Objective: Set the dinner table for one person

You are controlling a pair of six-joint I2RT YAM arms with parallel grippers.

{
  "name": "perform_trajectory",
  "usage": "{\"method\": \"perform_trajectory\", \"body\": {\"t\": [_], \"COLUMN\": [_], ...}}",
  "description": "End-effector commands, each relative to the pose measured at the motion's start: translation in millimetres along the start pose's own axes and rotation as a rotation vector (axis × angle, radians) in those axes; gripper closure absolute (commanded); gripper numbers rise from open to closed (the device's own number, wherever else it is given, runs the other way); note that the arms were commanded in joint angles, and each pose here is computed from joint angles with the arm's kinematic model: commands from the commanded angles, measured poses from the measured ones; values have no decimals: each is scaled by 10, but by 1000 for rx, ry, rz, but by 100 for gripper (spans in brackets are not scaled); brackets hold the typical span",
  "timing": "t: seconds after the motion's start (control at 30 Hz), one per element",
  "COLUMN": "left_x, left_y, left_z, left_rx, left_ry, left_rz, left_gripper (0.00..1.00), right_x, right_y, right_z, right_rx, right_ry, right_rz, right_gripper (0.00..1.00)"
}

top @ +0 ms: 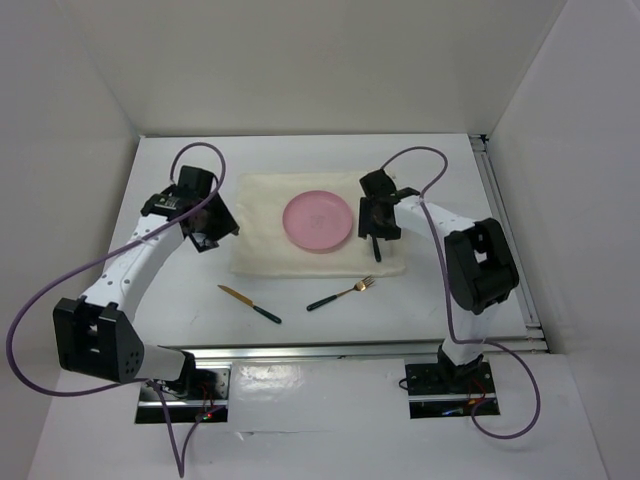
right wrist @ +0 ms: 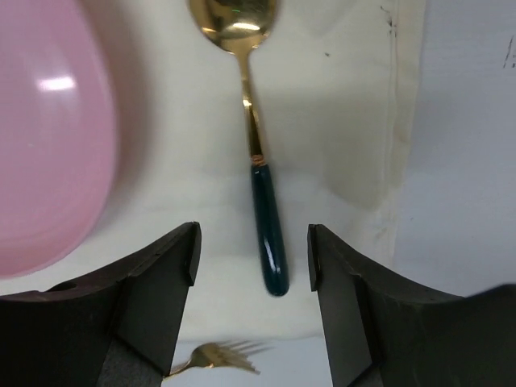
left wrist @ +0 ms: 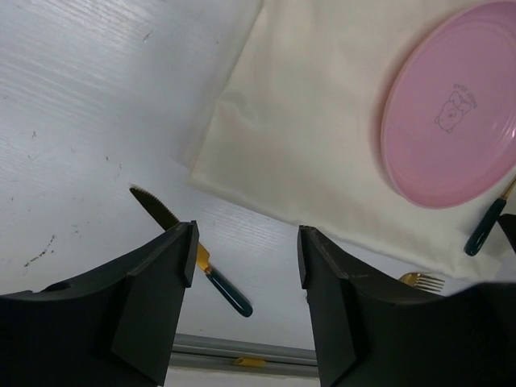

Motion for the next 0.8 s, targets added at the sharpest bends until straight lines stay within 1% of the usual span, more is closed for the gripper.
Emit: {"method": "perform_trajectory", "body": {"t": [0.0, 0.03, 0.1, 0.13, 0.17, 0.2, 0.23, 0.33, 0.37, 0.4, 0.43, 0.47, 0.5, 0.53, 0.57, 0.6, 0.63, 0.67, 0.7, 0.73, 0.77], "left_x": [82, 82, 219, 243, 298, 336, 389, 398, 420, 405, 481, 521, 665, 732, 809, 995, 1045, 1161, 1406, 1463, 1624], "left_y": [44, 45, 114, 159, 206, 241, 287, 324, 261, 94, -99, -177, -311, -418, -484, -653, -754, -802, -925, -1054, -1092], "left_z": [49, 49, 101, 128, 145, 166, 180, 124, 97, 134, 68, 73, 49, 79, 82, 90, 40, 113, 70, 57, 169], "left_rx": [-16, -16, -48, -66, -84, -94, -104, -107, -59, 27, 145, 188, 226, 245, 262, 303, 337, 337, 380, 396, 385], "left_ry": [25, 26, 55, 56, 72, 82, 91, 78, 88, 73, 109, 120, 150, 174, 184, 216, 204, 233, 273, 265, 305], "left_rz": [-3, -4, 5, -2, -13, -12, -23, -32, 43, 103, 167, 266, 352, 416, 496, 583, 636, 706, 792, 842, 903], "left_gripper": [32, 32, 33, 33, 33, 33, 33, 34, 36, 37, 37, 37, 37, 37, 37, 36, 36, 34, 33, 32, 30], "right_x": [-394, -386, -236, -170, -83, 73, 225, 581, 626, 662, 677, 656, 572, 605, 482, 470, 440, 326, 304, 330, 280], "right_y": [217, 296, 612, 726, 849, 1047, 1131, 1271, 1291, 1257, 1145, 1086, 986, 822, 606, 424, 277, 46, -98, -282, -466], "right_z": [-600, -682, -874, -933, -978, -1056, -1047, -1029, -1044, -1006, -1028, -1048, -1159, -1141, -1123, -1209, -1223, -1218, -1235, -1271, -1267], "right_rx": [-91, -123, -229, -254, -276, -321, -350, -339, -329, -311, -293, -297, -311, -289, -259, -247, -226, -179, -146, -90, -50], "right_ry": [-195, -202, -211, -225, -222, -211, -164, -81, -72, -63, -59, -52, -69, -47, -56, -65, -68, -83, -83, -79, -85], "right_rz": [1, -9, -97, -161, -193, -244, -276, -301, -263, -236, -198, -134, -82, -35, 60, 120, 152, 242, 285, 324, 395], "right_gripper": [33, 33, 34, 34, 33, 32, 29, 29, 29, 29, 30, 30, 30, 30, 30, 30, 30, 29, 29, 29, 29]}}
Point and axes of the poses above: each gripper's point midway between its finger pads, its own z axis out along the fingers, its own y axis along the line the jaws close on, x = y × z, the point moved 1 cm from there along -z, back along the fingers
